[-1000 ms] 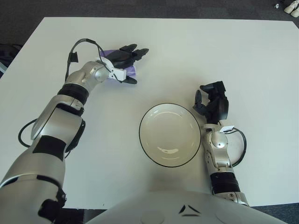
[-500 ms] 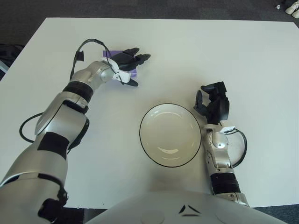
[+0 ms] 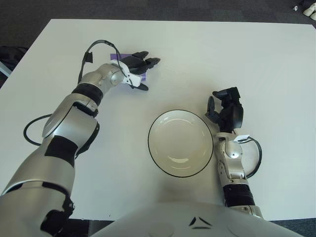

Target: Put the tissue paper into the plate.

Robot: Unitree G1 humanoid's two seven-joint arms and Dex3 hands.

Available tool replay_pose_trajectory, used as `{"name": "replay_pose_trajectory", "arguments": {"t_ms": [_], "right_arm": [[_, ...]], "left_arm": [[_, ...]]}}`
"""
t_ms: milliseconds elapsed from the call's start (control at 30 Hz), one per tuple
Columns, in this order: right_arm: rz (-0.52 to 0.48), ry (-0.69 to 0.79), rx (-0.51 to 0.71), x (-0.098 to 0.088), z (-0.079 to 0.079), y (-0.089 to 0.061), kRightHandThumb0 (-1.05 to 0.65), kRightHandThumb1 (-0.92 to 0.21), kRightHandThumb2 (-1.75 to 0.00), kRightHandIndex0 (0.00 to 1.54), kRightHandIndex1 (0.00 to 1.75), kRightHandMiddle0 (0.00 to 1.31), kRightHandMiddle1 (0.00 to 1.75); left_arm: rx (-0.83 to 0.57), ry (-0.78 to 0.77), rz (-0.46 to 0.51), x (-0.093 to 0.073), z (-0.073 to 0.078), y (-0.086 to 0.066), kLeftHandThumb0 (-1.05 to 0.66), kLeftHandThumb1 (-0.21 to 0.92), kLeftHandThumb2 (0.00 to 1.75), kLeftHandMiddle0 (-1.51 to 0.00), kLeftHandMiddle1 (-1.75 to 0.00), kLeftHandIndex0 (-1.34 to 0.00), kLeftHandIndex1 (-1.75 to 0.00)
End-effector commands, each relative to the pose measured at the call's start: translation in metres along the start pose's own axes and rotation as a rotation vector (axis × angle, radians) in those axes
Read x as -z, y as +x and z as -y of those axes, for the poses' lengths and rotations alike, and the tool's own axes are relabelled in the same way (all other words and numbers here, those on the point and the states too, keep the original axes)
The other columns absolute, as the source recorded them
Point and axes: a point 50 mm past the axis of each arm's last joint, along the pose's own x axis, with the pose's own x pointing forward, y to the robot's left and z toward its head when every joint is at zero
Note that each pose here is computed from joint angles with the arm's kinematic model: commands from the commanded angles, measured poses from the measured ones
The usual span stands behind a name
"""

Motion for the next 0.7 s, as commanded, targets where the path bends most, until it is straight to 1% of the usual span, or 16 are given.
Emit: {"name": "replay_pose_trajectory", "arguments": {"t_ms": [0, 133, 267, 400, 467, 667], "right_arm": [[-0.161, 0.008, 0.080, 0.024, 0.012, -0.028, -0.40, -0.60, -0.97, 0.62, 1.42, 0.39, 1.75], [-0.166, 0.004, 0.089, 0.023, 0.012, -0.028, -0.40, -0.60, -0.97, 0.61, 1.44, 0.39, 1.75], [-0.164, -0.002, 0.093, 0.022, 0.012, -0.029, -0.40, -0.61, -0.96, 0.60, 1.45, 0.39, 1.75], [-0.156, -0.013, 0.087, 0.022, 0.011, -0.028, -0.40, -0.60, -0.96, 0.60, 1.46, 0.39, 1.75], [-0.156, -0.017, 0.085, 0.022, 0.011, -0.028, -0.40, -0.60, -0.97, 0.60, 1.46, 0.39, 1.75], [-0.150, -0.005, 0.077, 0.022, 0.010, -0.027, -0.40, -0.60, -0.97, 0.60, 1.45, 0.39, 1.75]], "left_arm": [[0.167, -0.088, -0.088, 0.006, 0.064, -0.007, -1.05, 0.71, 0.59, 0.00, 0.00, 0.00, 0.00], [0.123, -0.117, -0.095, 0.006, 0.065, -0.007, -1.04, 0.70, 0.59, 0.00, 0.00, 0.00, 0.00], [0.063, -0.116, -0.092, 0.005, 0.065, -0.007, -1.03, 0.67, 0.63, 0.00, 0.00, 0.00, 0.00], [-0.034, -0.130, -0.085, 0.005, 0.060, -0.008, -1.03, 0.68, 0.64, 0.00, 0.00, 0.00, 0.00], [-0.096, -0.135, -0.078, 0.007, 0.055, -0.010, -1.04, 0.69, 0.64, 0.00, 0.00, 0.00, 0.00], [-0.244, -0.119, -0.033, 0.013, 0.032, -0.019, -1.05, 0.73, 0.62, 0.00, 0.00, 0.00, 0.00]]}}
